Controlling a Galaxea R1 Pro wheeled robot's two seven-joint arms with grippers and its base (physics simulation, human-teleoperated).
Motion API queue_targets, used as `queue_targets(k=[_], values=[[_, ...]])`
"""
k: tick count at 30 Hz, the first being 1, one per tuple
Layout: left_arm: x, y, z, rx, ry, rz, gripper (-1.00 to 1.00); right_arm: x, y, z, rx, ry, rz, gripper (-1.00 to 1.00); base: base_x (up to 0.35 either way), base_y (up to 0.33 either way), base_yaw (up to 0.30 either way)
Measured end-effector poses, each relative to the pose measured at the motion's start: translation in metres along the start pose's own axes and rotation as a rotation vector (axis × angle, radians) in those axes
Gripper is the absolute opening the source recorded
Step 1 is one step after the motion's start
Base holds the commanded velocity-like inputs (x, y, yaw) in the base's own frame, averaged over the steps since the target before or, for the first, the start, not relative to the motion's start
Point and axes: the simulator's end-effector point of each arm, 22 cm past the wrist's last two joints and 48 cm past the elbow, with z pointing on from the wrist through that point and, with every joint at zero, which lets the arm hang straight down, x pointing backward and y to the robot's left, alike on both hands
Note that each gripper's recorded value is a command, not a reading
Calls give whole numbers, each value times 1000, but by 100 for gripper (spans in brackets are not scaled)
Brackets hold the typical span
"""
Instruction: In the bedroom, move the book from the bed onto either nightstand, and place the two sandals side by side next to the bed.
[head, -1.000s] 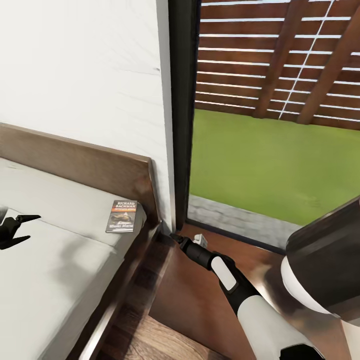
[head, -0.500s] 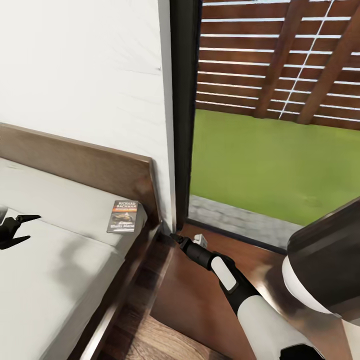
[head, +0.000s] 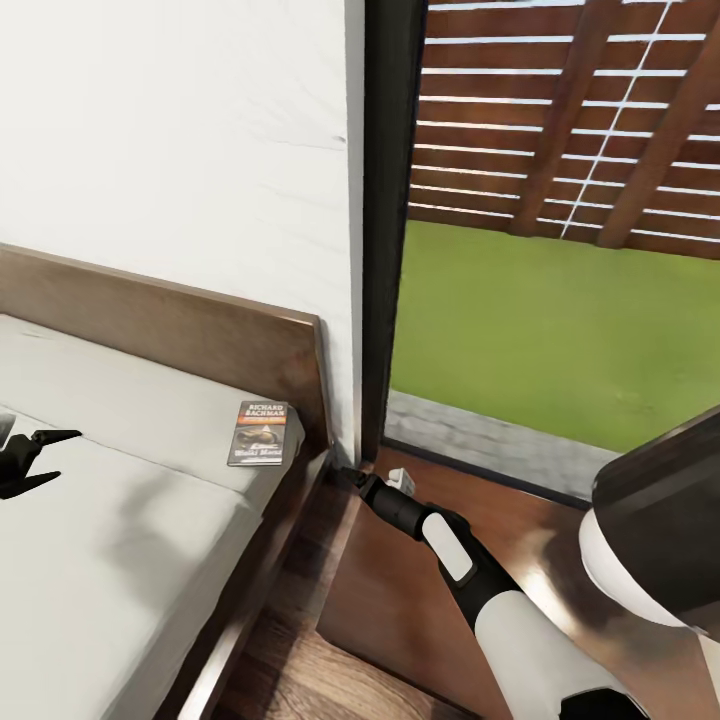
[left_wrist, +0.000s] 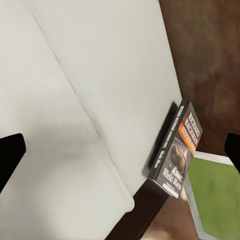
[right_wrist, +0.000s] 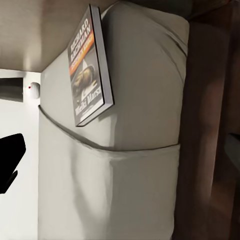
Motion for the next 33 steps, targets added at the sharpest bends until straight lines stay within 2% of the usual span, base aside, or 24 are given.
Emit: queue_targets(k=[26,31,33], values=[[-1,-2,0,7,-2,-3,100,-2,0,0,-1,-6,0,100,0,2,0],[-1,-7,0,32,-4,-6,100,-5,2,0,-11,-24,21,100,0,0,0],[-1,-12,0,53,-4,-6,100,-9,5,0,-25,-40,50,100,0,0,0]])
